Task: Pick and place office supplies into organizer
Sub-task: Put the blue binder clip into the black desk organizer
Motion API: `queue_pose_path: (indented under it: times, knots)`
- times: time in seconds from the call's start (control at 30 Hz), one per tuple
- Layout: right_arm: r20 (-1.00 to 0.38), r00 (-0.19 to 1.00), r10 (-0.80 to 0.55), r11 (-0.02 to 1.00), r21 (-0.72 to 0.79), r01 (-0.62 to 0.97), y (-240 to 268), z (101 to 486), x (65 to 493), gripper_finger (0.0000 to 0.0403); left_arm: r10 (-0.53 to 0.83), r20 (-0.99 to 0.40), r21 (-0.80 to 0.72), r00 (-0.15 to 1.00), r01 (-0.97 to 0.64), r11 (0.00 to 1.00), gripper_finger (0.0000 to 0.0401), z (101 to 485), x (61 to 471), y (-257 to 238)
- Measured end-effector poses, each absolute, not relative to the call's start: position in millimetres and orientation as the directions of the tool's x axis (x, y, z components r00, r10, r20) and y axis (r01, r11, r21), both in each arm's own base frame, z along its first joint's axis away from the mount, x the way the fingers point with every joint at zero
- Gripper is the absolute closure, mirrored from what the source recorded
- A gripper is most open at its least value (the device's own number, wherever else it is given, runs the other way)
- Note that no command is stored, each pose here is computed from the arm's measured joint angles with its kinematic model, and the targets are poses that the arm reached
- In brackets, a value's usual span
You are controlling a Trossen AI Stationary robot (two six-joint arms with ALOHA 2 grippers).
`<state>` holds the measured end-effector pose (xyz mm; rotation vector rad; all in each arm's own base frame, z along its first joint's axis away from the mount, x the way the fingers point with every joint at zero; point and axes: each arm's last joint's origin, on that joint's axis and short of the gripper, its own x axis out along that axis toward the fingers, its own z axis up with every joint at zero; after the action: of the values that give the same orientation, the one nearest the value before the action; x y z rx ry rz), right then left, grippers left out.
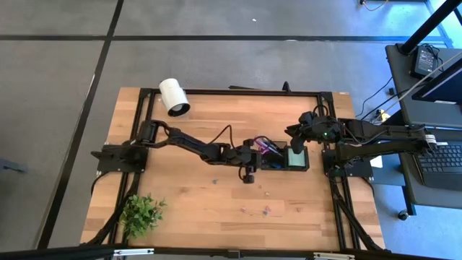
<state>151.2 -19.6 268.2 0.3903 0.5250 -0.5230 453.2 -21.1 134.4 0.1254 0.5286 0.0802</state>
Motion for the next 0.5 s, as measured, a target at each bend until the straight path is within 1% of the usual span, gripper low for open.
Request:
queue_pose_path:
  times: [0.13,0.2,0.27,0.33,0.4,0.5]
  knots:
    - [-0.563,0.74,-0.368,0.801,0.213,0.559,-20,268,151,0.0313,0.045,-0.609,0.163,0.792,0.069,0.984,0.0289,151,439,-25]
    - [-0.563,0.74,-0.368,0.802,0.211,0.559,-20,268,151,0.0313,0.033,-0.668,0.15,0.743,0.091,0.984,0.0289,161,429,-28]
    - [-0.564,0.739,-0.367,0.802,0.21,0.559,-20,268,151,0.0313,0.029,-0.731,0.087,0.681,0.05,0.995,0.0289,170,417,-29]
    - [-0.564,0.739,-0.368,0.803,0.209,0.559,-20,268,151,0.0313,0.027,-0.78,0.012,0.625,-0.029,1.0,0.0289,179,405,-30]
    - [-0.565,0.739,-0.367,0.806,0.204,0.556,-20,268,151,0.0313,0.015,-0.836,-0.052,0.548,-0.106,0.993,0.0288,186,392,-31]
    - [-0.565,0.739,-0.367,0.816,0.185,0.547,-20,268,151,0.0313,-0.04,-0.896,-0.145,0.443,-0.206,0.968,0.0281,189,377,-38]
